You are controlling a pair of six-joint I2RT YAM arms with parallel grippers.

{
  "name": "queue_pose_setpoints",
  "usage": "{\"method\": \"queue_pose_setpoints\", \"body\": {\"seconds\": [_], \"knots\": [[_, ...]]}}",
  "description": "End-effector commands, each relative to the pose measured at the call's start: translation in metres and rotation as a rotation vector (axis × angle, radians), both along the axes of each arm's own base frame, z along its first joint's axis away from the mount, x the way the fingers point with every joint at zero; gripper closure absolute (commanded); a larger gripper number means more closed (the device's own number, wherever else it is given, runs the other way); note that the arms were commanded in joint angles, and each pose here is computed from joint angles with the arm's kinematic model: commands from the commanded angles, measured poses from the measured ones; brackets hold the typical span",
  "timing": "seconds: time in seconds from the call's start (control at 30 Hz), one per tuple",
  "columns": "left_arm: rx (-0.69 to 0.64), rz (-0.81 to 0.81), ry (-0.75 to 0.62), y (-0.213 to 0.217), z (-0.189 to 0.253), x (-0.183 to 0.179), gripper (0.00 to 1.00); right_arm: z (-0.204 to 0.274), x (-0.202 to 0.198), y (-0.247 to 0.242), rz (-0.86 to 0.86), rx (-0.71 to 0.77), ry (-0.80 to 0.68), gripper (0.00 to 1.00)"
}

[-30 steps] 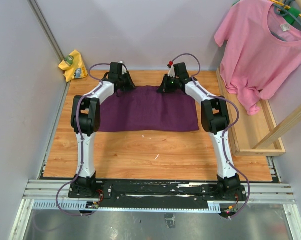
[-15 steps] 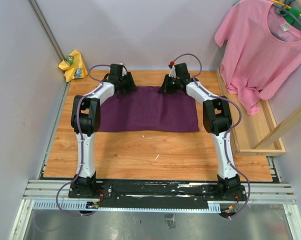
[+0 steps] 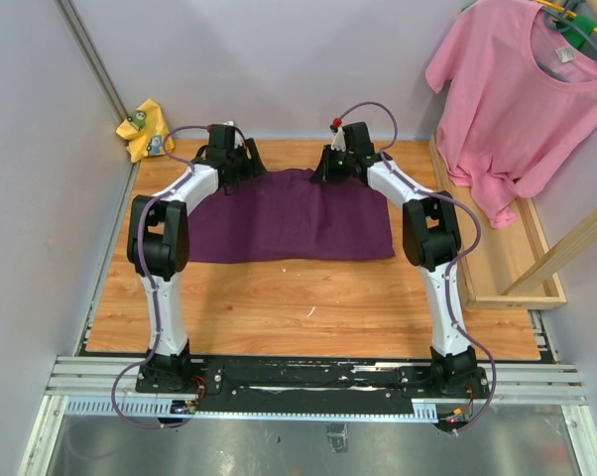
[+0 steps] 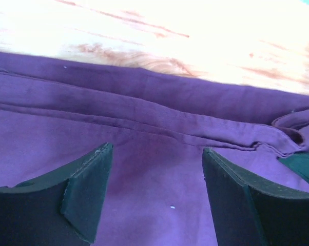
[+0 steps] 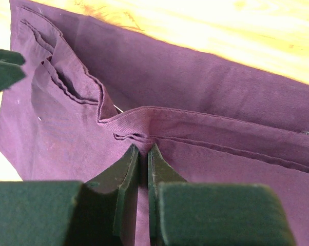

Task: Open and lay out the surgical kit
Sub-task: Open the surgical kit at the center of the board.

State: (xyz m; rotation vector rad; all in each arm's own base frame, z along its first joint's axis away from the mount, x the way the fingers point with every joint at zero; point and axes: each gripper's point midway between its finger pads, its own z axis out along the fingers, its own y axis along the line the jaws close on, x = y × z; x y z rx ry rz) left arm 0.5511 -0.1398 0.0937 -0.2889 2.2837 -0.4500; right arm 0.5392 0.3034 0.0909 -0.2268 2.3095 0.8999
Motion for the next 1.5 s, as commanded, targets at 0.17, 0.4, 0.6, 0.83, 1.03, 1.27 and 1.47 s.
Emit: {"method": "queue_pose_setpoints", "body": {"seconds": [0.17,0.4,0.6,0.83,1.03,1.27,1.47], "knots": [[-0.024,0.011,-0.144,0.005,0.058,0.005,0.20,0.039,-0.001,0.014,0.030,0.029,-0.086,0.99],[-0.071,-0.094,-0.056,-0.016,0.032,-0.008,0.21,0.047,-0.001,0.013,0.028,0.030,-0.103,0.99],[-0.065,-0.112,-0.010,-0.020,0.009,-0.021,0.22,0.060,-0.004,0.014,0.034,0.054,-0.125,0.99],[-0.047,-0.133,0.014,-0.027,-0.005,-0.025,0.23,0.078,-0.010,0.019,0.057,0.091,-0.161,0.99],[-0.027,-0.116,0.024,-0.023,-0.016,-0.021,0.24,0.086,-0.017,0.026,0.081,0.105,-0.179,0.99],[-0.011,-0.093,0.020,-0.020,-0.023,-0.012,0.58,0.086,-0.021,0.032,0.095,0.107,-0.179,0.99],[-0.019,-0.092,-0.001,-0.021,-0.012,-0.013,0.99,0.087,-0.026,0.032,0.101,0.105,-0.183,0.99]]}}
